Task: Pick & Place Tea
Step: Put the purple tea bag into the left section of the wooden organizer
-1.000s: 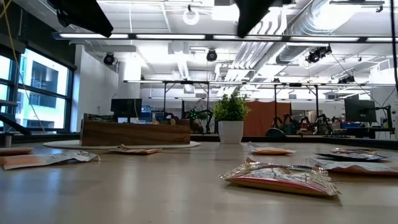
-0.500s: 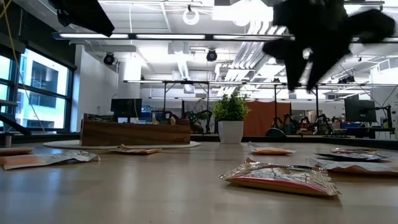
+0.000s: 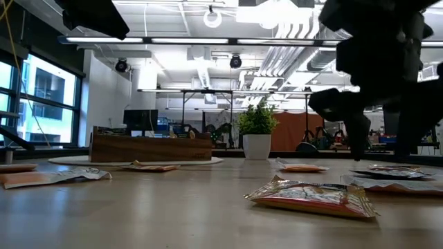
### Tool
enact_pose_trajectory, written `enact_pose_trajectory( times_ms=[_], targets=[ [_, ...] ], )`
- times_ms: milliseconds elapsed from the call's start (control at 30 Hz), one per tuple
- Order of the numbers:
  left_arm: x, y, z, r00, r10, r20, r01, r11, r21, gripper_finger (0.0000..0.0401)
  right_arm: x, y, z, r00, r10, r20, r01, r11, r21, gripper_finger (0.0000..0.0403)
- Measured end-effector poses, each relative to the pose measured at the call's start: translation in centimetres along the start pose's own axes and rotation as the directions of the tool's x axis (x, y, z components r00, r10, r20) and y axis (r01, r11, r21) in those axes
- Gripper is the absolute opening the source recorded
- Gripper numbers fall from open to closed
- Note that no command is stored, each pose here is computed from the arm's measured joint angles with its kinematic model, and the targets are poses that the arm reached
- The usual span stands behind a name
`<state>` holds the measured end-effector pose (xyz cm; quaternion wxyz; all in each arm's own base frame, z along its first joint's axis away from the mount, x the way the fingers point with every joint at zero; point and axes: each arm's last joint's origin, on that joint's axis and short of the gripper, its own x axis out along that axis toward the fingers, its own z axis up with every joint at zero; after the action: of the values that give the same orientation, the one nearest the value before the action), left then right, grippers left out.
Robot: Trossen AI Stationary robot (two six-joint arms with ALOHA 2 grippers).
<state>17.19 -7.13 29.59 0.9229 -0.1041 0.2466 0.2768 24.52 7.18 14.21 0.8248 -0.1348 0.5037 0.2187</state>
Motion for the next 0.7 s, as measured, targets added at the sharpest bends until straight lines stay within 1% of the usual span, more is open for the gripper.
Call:
enact_pose_trajectory(
  times_ms=[100, 200, 267, 400, 467, 567, 700],
  targets=[
    [0.0, 0.0, 0.0, 1.0, 0.003, 0.003, -0.003, 1.0, 0.0, 0.0124, 0.5, -0.1, -1.1, 0.998, -0.05, -0.043, 0.05, 0.999, 0.002, 0.02],
    [0.0, 0.0, 0.0, 1.0, 0.003, 0.002, -0.003, 1.0, 0.001, 0.0124, 1.2, -0.1, -1.8, 0.994, -0.073, -0.08, 0.073, 0.997, 0.003, 0.02],
    [0.0, 0.0, 0.0, 1.0, 0.003, 0.002, -0.003, 1.0, 0.001, 0.0124, 1.8, -0.1, -2.2, 0.993, -0.059, -0.105, 0.06, 0.998, 0.008, 0.02],
    [0.0, 0.0, 0.0, 1.0, 0.003, 0.002, -0.003, 1.0, 0.001, 0.0124, 2.6, -0.1, -2.2, 0.995, -0.028, -0.098, 0.032, 0.999, 0.039, 0.0192],
    [0.0, 0.0, 0.0, 1.0, 0.002, 0.001, -0.002, 1.0, 0.001, 0.0124, 2.7, -0.1, -2.2, 0.996, -0.024, -0.086, 0.028, 0.998, 0.048, 0.0178],
    [0.0, 0.0, 0.0, 1.0, 0.002, 0.001, -0.002, 1.0, 0.001, 0.0124, 2.6, -0.2, -2.0, 0.998, -0.02, -0.065, 0.024, 0.998, 0.063, 0.0143],
    [0.0, 0.0, 0.0, 1.0, 0.001, -0.001, -0.001, 1.0, 0.001, 0.0124, 2.2, -1.0, -0.9, 0.999, -0.026, -0.039, 0.031, 0.99, 0.14, 0.0087]
  ],
)
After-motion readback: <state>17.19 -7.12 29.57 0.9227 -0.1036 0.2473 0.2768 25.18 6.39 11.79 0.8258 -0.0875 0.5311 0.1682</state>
